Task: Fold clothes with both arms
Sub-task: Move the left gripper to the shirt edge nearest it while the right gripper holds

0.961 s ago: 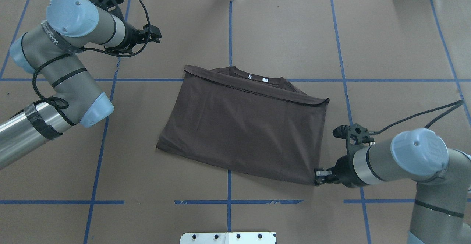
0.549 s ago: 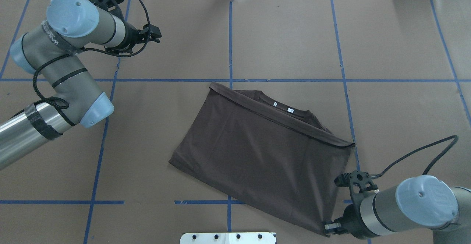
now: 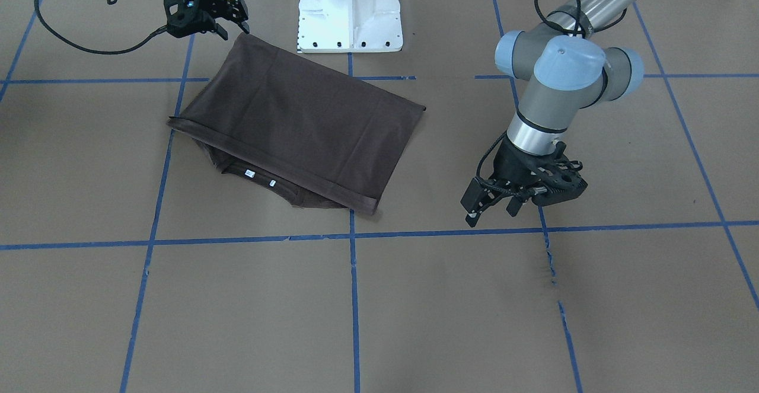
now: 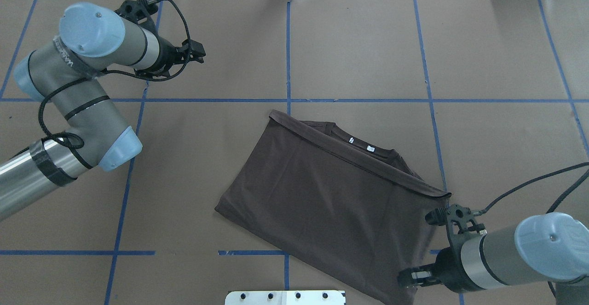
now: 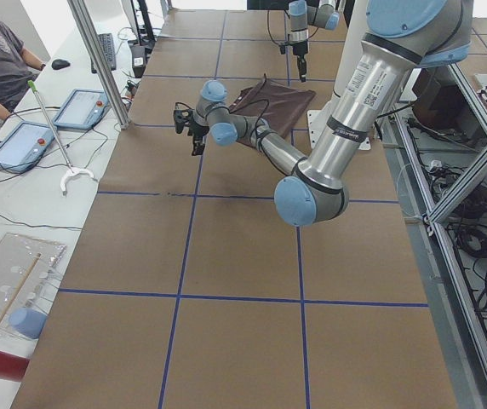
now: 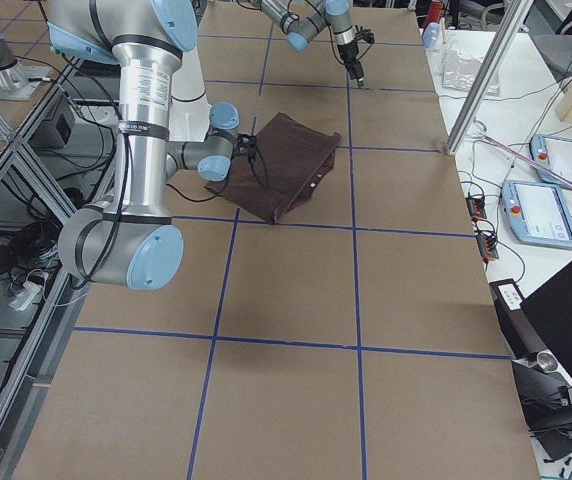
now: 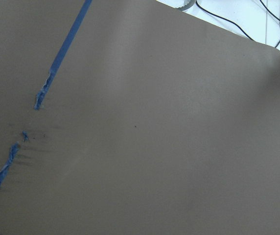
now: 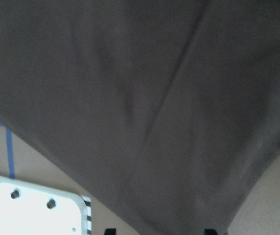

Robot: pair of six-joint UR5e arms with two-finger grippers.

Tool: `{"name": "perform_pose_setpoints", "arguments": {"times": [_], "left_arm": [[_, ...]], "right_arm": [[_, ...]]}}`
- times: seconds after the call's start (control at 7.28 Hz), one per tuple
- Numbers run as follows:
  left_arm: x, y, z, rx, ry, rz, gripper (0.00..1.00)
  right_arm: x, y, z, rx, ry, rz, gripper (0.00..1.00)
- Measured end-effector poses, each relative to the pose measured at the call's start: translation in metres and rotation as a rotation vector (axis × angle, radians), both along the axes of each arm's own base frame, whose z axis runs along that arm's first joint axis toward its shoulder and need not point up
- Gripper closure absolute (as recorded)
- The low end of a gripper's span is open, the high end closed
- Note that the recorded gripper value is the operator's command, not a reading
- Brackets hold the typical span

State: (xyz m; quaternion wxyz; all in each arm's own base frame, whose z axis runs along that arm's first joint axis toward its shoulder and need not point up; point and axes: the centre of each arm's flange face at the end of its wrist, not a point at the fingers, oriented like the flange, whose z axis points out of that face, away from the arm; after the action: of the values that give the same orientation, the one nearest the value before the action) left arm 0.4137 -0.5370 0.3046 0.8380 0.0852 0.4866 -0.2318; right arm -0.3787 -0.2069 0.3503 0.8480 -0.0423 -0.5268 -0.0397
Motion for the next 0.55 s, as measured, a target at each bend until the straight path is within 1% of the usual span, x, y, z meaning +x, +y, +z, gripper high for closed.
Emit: {"name": "perform_pose_setpoints", "arguments": {"times": [0.14, 0.27, 0.41, 0.55], "left_arm": [[0.017, 0.049, -0.006, -0.101, 0.067, 0.005, 0.01], [0.041, 0.106, -0.013, -0.222, 0.108, 0.009, 0.02], [0.068, 0.157, -0.018, -0.332, 0.103, -0.006, 0.05], [0.091, 0.198, -0.019, -0.415, 0.077, -0.031, 0.08]], "right_arm": [[0.008, -0.027, -0.013, 0.009, -0.030, 0.065, 0.00], [0.018, -0.050, -0.025, 0.019, -0.056, 0.122, 0.00], [0.025, -0.064, -0.033, 0.027, -0.074, 0.160, 0.00], [0.027, -0.072, -0.039, 0.034, -0.087, 0.179, 0.00]]}}
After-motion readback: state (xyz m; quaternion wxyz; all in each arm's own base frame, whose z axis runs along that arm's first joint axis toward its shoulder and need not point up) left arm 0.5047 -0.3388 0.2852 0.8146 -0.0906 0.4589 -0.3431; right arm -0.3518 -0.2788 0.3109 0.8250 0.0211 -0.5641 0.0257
